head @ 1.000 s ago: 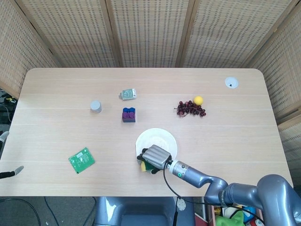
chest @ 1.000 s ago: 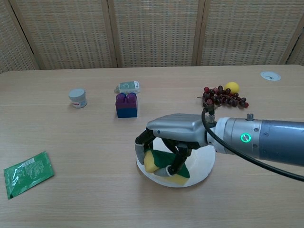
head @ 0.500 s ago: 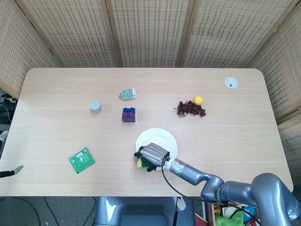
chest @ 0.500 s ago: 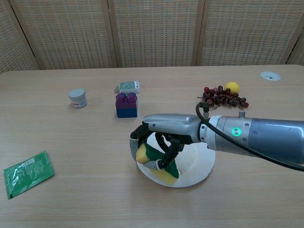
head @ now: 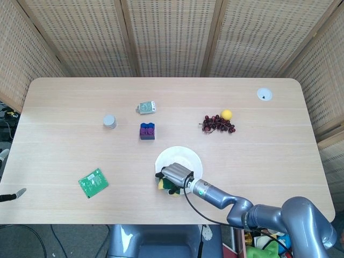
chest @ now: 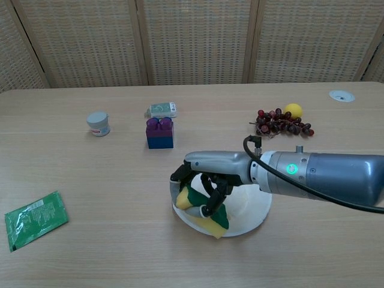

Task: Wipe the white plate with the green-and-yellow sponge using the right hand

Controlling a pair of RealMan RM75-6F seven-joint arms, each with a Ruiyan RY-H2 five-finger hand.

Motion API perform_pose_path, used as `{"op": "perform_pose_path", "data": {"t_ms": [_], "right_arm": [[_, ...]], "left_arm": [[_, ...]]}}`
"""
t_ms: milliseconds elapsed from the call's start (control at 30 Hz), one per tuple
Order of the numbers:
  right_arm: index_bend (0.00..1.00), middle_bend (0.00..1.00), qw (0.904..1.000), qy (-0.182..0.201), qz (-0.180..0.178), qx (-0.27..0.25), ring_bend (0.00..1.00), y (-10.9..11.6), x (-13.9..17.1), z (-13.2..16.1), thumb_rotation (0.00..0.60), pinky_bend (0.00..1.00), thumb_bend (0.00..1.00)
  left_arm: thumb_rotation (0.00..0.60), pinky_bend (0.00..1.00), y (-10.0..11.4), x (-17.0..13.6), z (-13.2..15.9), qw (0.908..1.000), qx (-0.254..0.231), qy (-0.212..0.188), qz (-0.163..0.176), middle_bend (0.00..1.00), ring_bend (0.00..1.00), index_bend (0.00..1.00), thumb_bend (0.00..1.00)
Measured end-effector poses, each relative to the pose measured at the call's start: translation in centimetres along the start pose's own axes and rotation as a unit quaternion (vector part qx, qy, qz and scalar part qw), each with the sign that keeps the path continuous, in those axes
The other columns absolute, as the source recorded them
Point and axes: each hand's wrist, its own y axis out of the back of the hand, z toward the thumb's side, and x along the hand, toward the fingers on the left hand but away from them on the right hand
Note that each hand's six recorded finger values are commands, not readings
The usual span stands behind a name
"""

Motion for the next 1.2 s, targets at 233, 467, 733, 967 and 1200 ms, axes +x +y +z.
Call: {"op": "perform_pose_path", "data": {"t_ms": [233, 467, 733, 967, 1200], "right_arm": [[0.48, 0.51, 1.0000, -0.005, 0.006, -0.002, 0.33, -0.7, -0.1, -0.5, 0.600, 0.62, 0.43], [0.49, 0.52, 1.0000, -0.007, 0.005, -0.001, 0.33, -0.9, 0.0, -1.0, 0.600, 0.62, 0.43], [0.49, 0.52, 0.9999, 0.002, -0.012, -0.012, 0.33, -0.1, 0.6, -1.0, 0.600, 0.62, 0.43], [0.50, 0.52, 0.9995, 0.010, -0.022, -0.018, 0.33, 1.2, 1.9, -0.9, 0.600, 0.62, 0.43], [0.50, 0.52, 0.9998, -0.007, -0.010, -0.019, 0.33, 0.3, 2.8, -2.0, 0.600, 0.62, 0.43]], "left_arm": [[0.600, 0.00, -0.1, 0.1, 0.0, 1.0000, 0.002, 0.001, -0.002, 0.00, 0.00, 0.00, 0.00], [0.600, 0.00, -0.2, 0.0, 0.1, 1.0000, 0.003, 0.000, -0.003, 0.00, 0.00, 0.00, 0.00], [0.600, 0.00, -0.4, 0.0, 0.2, 1.0000, 0.005, -0.003, -0.006, 0.00, 0.00, 0.00, 0.00], [0.600, 0.00, -0.4, 0.0, 0.3, 1.0000, 0.004, -0.004, -0.006, 0.00, 0.00, 0.00, 0.00], [0.600, 0.00, -0.6, 0.0, 0.5, 0.9999, 0.006, -0.009, -0.008, 0.00, 0.00, 0.00, 0.00]]}}
